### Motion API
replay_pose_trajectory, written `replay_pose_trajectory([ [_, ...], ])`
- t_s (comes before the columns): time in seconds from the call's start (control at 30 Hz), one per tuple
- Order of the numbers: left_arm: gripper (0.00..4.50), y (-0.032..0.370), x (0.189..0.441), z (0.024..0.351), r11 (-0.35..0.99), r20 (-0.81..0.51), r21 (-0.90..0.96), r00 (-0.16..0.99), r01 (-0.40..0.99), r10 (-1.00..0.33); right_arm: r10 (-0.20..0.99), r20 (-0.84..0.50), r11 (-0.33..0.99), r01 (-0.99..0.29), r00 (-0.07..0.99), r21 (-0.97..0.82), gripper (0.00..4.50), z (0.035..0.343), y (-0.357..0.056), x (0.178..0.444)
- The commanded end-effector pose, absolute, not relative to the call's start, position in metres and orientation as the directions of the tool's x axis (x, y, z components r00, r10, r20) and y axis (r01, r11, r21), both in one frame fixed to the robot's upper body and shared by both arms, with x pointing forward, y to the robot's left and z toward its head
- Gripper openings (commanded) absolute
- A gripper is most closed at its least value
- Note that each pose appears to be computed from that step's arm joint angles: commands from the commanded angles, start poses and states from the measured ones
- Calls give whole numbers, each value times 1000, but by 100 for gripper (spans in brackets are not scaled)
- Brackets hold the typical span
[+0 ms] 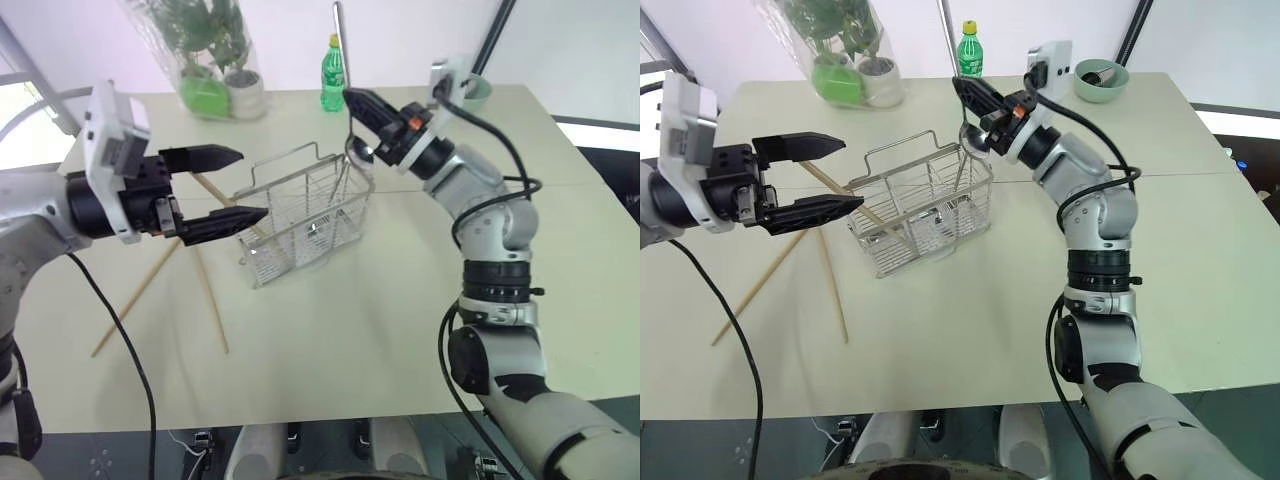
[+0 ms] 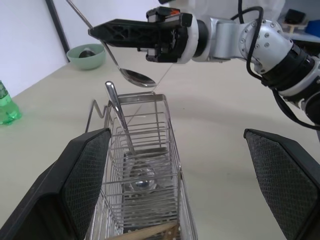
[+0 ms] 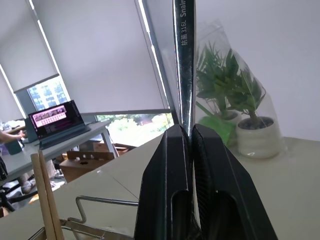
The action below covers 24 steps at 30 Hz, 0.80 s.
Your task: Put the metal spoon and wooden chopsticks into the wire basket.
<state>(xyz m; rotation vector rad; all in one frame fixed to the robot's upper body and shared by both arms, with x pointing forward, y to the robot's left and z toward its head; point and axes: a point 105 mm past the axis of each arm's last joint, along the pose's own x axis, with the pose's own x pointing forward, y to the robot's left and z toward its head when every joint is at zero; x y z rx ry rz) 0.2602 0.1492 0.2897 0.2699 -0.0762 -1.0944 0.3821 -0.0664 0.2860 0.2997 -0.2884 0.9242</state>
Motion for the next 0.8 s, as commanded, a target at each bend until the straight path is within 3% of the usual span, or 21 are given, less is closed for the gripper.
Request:
replay_pose_trajectory([
  [0.03, 450, 152, 253, 301, 442, -51, 300, 477, 845, -878, 730, 399, 563, -819, 555, 110, 2, 288, -60, 380],
  [0.13, 450, 153, 254, 302, 451, -49, 301, 486, 840, -872, 714, 408, 566, -812, 570, 144, 2, 286, -59, 384],
  [0.17, 450, 153, 253, 302, 453, -49, 302, 488, 839, -871, 710, 410, 567, -810, 572, 149, 75, 286, -58, 385],
  [0.27, 450, 153, 253, 303, 456, -46, 303, 490, 837, -870, 702, 415, 571, -806, 579, 157, 195, 285, -59, 386],
  [0.33, 450, 153, 254, 303, 457, -43, 302, 491, 836, -870, 696, 417, 580, -800, 584, 153, 312, 286, -61, 386],
  [0.43, 450, 154, 256, 304, 463, -36, 302, 495, 834, -868, 686, 420, 597, -789, 594, 142, 447, 289, -70, 386],
  [0.63, 450, 163, 264, 318, 540, 56, 278, 548, 794, -835, 700, 458, 579, -811, 547, 84, 447, 319, -103, 371],
  [0.8, 450, 203, 290, 348, 759, 232, 175, 723, 627, -650, 816, 456, 405, -914, 354, -15, 447, 353, -129, 329],
])
